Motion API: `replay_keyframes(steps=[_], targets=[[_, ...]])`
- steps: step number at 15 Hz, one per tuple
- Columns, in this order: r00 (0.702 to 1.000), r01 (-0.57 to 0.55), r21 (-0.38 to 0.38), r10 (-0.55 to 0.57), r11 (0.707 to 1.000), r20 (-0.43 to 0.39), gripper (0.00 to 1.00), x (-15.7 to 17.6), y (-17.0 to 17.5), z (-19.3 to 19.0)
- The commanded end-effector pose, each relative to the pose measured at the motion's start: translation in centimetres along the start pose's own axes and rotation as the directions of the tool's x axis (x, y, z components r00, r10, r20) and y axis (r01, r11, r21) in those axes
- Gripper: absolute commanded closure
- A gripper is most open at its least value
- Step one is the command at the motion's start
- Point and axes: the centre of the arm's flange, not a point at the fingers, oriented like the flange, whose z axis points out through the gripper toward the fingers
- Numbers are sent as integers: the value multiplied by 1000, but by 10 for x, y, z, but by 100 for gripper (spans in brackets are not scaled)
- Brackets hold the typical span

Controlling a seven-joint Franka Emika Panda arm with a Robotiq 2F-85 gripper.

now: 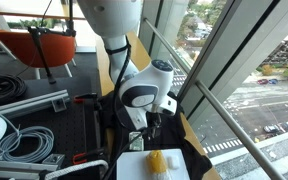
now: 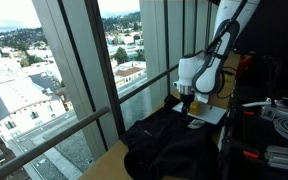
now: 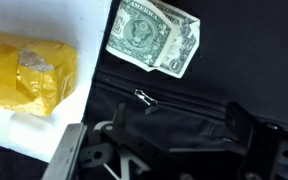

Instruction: Zip up the black jumper

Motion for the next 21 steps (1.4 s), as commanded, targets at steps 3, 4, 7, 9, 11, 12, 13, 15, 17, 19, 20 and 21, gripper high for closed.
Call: replay_keyframes(steps=[3, 4, 7, 9, 11, 12, 13, 15, 17, 19, 20, 21], targets=[[999, -34, 9, 34, 999, 0, 0, -13, 12, 5], [999, -37, 12, 37, 999, -1, 0, -13, 15, 6], [998, -56, 34, 56, 998, -9, 0, -12, 27, 9], [997, -72, 50, 73, 996, -11, 0, -12, 29, 12], [996, -88, 68, 89, 994, -13, 0, -9, 30, 17], [995, -95, 76, 96, 993, -13, 0, -6, 29, 18], [995, -101, 80, 102, 992, -15, 0, -3, 28, 19], [994, -102, 80, 105, 991, -23, 0, 4, 28, 22], [994, -103, 80, 105, 991, -26, 0, 13, 30, 27], [994, -104, 82, 107, 991, -25, 0, 18, 30, 32], [994, -104, 83, 106, 991, -24, 0, 17, 28, 34], [994, -104, 86, 107, 991, -24, 0, 17, 26, 36]])
